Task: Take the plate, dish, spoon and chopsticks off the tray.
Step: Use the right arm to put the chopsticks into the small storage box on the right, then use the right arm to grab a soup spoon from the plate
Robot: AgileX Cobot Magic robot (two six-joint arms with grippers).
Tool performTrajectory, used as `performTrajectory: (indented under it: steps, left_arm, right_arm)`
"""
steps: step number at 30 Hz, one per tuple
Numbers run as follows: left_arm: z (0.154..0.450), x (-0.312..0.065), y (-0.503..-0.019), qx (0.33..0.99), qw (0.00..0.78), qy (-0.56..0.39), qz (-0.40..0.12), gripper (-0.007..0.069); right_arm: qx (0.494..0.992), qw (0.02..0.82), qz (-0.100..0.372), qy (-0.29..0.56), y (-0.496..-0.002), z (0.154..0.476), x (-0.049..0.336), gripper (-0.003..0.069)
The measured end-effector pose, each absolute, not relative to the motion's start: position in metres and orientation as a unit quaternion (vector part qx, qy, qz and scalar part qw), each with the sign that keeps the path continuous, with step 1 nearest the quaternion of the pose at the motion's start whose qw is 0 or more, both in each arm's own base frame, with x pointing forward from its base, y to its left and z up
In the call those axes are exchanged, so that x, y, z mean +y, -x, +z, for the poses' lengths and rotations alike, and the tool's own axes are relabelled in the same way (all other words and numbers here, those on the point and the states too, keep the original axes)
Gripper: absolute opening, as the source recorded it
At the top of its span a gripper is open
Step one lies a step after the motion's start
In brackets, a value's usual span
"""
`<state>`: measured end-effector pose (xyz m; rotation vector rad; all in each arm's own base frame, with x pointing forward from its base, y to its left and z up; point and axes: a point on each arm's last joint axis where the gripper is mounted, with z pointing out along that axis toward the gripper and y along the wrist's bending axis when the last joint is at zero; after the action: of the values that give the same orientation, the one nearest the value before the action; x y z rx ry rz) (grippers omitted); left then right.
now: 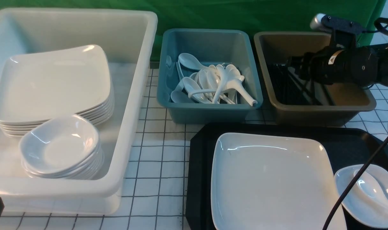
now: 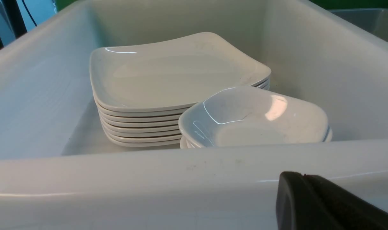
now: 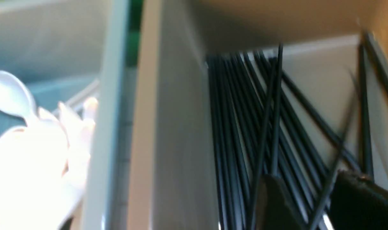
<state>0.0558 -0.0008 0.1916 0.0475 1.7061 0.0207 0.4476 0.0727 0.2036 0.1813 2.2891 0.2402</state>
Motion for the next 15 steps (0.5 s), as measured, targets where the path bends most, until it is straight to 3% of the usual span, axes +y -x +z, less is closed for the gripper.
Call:
performTrajectory:
  steps: [3, 7, 11, 15]
  left_arm:
    - [0.192, -0.001, -0.056, 0.753, 0.657, -0.023, 0.011, 0.0021]
    - [0.192, -0.001, -0.056, 0.753, 0.657, -0.021, 0.009, 0.0021]
    - [0.192, -0.001, -0.056, 0.753, 0.657, -0.021, 0.009, 0.0021]
    - [0.192, -0.001, -0.056, 0.753, 0.657, -0.021, 0.009, 0.0021]
  right_arm:
    - [0.922, 0.368, 0.087, -0.08, -0.437, 0.213, 0.071, 0.0309]
    - [0.94, 0.332, 0.061, -0.046, -0.412, 0.249, 0.066, 0.0213]
    - [0.952, 0.303, 0.026, 0.028, -0.363, 0.311, 0.057, 0.0079]
    - [0.961, 0.268, 0.006, 0.064, -0.312, 0.355, 0.048, 0.003]
